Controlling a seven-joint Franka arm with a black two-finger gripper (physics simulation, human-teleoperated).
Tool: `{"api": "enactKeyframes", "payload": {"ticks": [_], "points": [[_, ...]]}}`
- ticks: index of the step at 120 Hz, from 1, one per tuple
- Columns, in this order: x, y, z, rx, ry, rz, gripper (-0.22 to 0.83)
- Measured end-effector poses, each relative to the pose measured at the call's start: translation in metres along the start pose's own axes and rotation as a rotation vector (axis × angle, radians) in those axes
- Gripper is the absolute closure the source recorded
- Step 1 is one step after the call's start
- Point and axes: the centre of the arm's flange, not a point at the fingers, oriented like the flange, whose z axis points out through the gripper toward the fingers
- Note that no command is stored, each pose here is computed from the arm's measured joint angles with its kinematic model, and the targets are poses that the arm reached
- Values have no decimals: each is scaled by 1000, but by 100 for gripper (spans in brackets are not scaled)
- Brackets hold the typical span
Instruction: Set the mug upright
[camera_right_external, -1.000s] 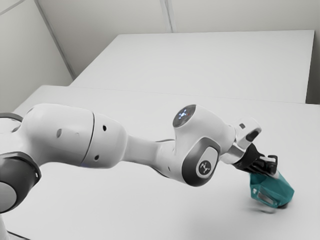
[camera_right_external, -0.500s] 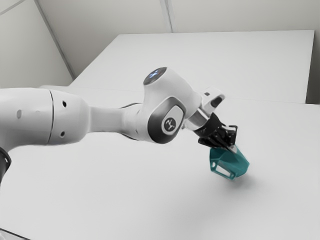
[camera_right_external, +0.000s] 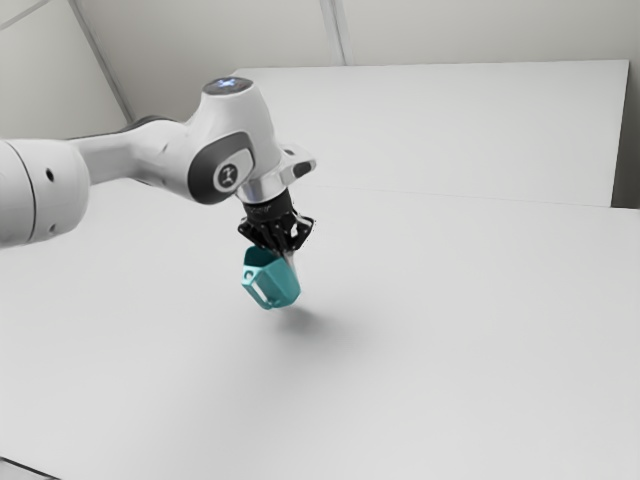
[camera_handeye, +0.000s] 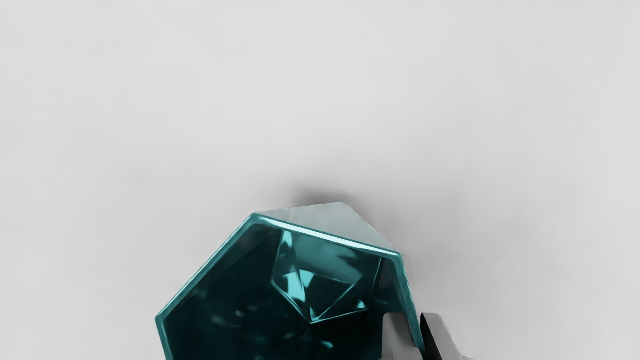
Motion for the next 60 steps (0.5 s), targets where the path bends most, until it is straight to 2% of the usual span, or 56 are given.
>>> {"api": "enactKeyframes", "payload": {"ticks": [16,60], "points": [[16,-31,15,54,-5,-35,79],[24,-33,54,93,-46,-35,79]]}}
